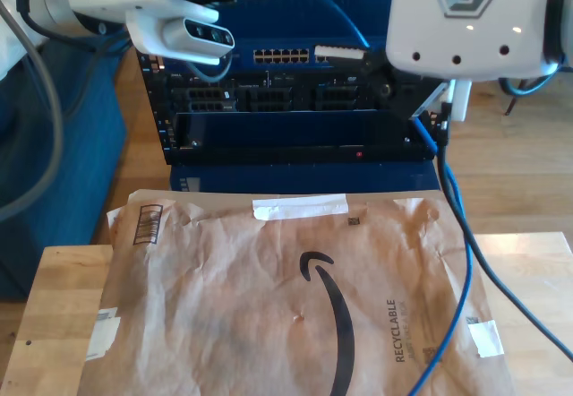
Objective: Grab the cable and plug it in
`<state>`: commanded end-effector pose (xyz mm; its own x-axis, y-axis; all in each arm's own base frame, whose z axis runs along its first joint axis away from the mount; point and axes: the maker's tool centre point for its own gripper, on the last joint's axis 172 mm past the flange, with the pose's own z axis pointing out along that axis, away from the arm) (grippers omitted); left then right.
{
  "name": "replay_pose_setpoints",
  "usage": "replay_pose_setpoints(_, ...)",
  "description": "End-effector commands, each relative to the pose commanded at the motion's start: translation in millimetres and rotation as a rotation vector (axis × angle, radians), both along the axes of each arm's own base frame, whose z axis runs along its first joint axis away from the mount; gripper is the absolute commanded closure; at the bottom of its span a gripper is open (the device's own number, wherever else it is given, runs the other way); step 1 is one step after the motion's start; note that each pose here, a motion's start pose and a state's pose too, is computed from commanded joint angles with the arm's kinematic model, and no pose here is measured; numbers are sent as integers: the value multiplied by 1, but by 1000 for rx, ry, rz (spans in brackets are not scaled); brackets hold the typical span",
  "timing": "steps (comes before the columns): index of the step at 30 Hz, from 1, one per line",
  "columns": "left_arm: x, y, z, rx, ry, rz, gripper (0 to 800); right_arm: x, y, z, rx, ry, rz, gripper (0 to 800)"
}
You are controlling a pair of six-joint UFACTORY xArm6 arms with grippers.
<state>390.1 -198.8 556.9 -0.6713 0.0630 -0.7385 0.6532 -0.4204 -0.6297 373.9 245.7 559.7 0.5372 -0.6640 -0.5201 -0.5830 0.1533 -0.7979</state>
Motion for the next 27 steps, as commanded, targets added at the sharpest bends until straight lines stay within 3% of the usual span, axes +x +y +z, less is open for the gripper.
replay_pose_setpoints(5,0,0,1,-7,0,-1,751,3,2,4,6,-7,-4,240)
replay_pose_setpoints(11,-7,-4,4,-17,-6,-27,751,1,28,9,6,-9,44,245)
replay_pose_setpoints(27,-11,0,19,-61,-30,-33,751,6,22,15,19,-30,15,318)
